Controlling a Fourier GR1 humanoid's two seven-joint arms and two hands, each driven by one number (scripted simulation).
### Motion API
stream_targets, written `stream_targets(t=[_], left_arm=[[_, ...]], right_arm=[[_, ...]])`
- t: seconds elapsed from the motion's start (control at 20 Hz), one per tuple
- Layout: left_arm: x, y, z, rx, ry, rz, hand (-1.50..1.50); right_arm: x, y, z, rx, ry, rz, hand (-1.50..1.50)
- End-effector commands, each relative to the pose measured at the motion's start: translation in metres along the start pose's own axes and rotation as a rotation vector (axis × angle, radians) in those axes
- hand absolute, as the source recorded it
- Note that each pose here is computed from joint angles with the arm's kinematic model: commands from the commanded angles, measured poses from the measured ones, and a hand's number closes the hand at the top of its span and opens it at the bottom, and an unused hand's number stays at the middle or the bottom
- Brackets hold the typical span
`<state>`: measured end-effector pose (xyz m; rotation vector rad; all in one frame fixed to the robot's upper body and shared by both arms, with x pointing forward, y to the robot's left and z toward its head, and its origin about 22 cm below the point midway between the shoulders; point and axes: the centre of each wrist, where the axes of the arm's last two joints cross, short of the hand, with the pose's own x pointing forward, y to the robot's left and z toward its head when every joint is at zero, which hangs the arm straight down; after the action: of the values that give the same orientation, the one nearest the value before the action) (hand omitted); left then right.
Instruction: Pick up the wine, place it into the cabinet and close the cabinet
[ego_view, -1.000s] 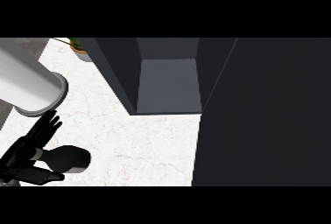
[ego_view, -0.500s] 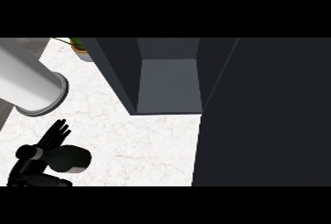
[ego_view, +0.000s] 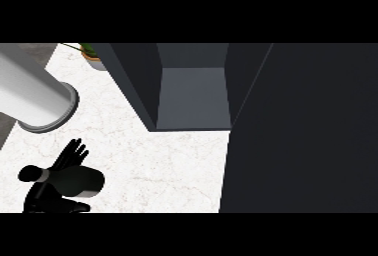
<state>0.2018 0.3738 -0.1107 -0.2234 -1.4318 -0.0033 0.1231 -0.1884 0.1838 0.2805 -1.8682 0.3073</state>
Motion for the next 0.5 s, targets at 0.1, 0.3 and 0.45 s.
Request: stream_targets(t=[0.1, 0.3, 0.45], left_arm=[[-0.022, 0.001, 0.004, 0.056, -0.021, 0.130, -1.50], [-0.014, 0.004, -0.005, 0.016, -0.040, 0.174, -1.50], [-0.013, 0.002, -0.023, 0.018, -0.008, 0.196, -1.50]], right_arm=[[0.044, -0.002, 0.034, 0.016, -0.090, -0.040, -1.50], [0.040, 0.004, 0.031, 0.001, -0.071, -0.044, -1.50], [0.045, 0.002, 0.033, 0.033, -0.077, -0.038, -1.50]])
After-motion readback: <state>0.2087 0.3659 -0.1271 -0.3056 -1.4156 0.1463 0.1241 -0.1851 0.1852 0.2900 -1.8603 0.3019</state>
